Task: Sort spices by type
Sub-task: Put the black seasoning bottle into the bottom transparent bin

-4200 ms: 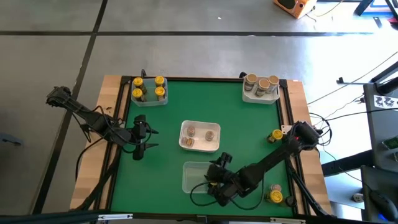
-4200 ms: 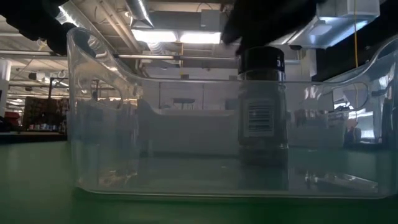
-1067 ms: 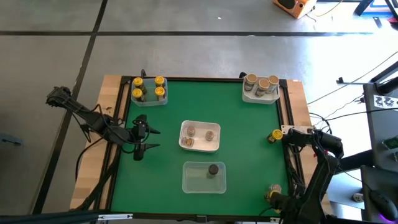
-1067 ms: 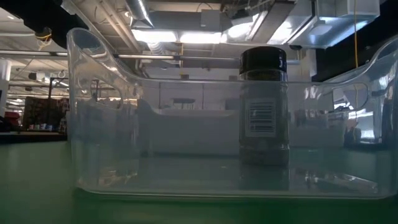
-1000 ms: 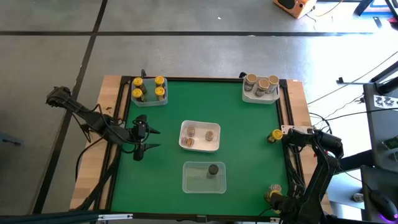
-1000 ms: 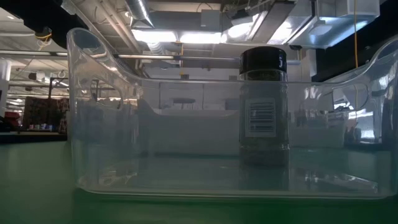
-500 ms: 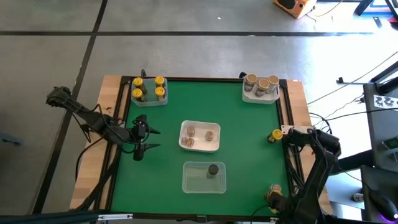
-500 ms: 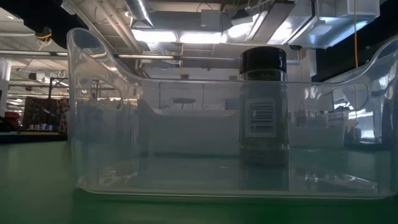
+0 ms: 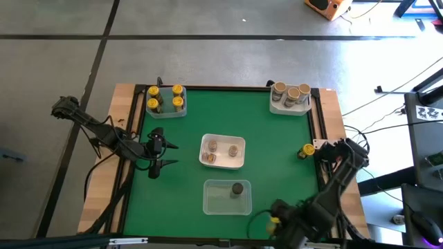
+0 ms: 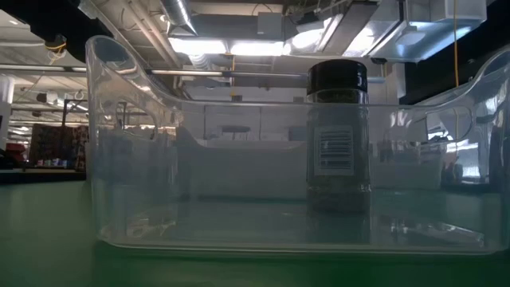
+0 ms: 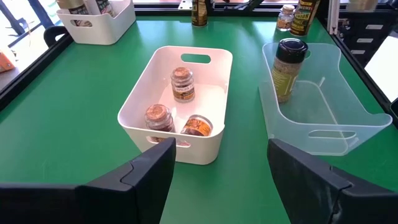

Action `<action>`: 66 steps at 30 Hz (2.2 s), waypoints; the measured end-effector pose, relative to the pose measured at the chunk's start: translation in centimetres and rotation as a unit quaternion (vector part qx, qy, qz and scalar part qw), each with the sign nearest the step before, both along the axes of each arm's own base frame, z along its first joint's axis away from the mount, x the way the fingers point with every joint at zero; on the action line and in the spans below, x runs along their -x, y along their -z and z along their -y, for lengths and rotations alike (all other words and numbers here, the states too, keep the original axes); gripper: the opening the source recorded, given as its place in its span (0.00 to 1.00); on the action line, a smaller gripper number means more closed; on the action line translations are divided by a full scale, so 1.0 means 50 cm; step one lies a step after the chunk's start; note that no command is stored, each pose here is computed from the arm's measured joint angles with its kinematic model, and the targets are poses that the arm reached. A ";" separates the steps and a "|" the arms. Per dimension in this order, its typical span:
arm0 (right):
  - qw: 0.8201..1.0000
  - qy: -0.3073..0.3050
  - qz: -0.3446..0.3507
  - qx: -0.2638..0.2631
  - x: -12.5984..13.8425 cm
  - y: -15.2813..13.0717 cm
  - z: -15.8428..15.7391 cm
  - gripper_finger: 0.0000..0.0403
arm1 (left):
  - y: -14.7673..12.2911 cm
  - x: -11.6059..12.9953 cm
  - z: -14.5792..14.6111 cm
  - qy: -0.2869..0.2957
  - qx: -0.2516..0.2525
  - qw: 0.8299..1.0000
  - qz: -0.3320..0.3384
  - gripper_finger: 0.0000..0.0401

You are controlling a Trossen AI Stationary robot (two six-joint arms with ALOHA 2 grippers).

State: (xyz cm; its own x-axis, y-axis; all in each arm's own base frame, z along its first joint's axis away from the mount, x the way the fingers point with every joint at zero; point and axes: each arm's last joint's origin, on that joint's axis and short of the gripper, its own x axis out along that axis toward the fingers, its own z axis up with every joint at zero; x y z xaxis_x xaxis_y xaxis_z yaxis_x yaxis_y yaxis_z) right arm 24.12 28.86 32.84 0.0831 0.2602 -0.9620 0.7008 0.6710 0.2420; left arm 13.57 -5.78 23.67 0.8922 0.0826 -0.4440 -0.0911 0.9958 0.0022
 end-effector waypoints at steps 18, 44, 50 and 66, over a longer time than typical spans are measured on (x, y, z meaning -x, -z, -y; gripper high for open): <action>0.968 -0.089 0.221 0.074 -0.183 0.013 0.093 0.52 | -0.001 0.000 0.000 0.002 -0.003 1.000 0.001 0.63; 0.987 -0.094 0.065 0.116 -0.232 0.147 0.118 0.52 | -0.001 -0.001 0.000 0.002 -0.003 1.000 0.003 0.63; 0.987 -0.101 0.040 0.120 -0.241 0.184 0.110 0.57 | -0.001 0.000 0.000 0.002 -0.003 1.000 0.002 0.63; 0.987 -0.101 0.078 0.098 -0.261 0.185 0.106 0.61 | -0.001 0.000 0.000 0.002 -0.003 1.000 0.002 0.63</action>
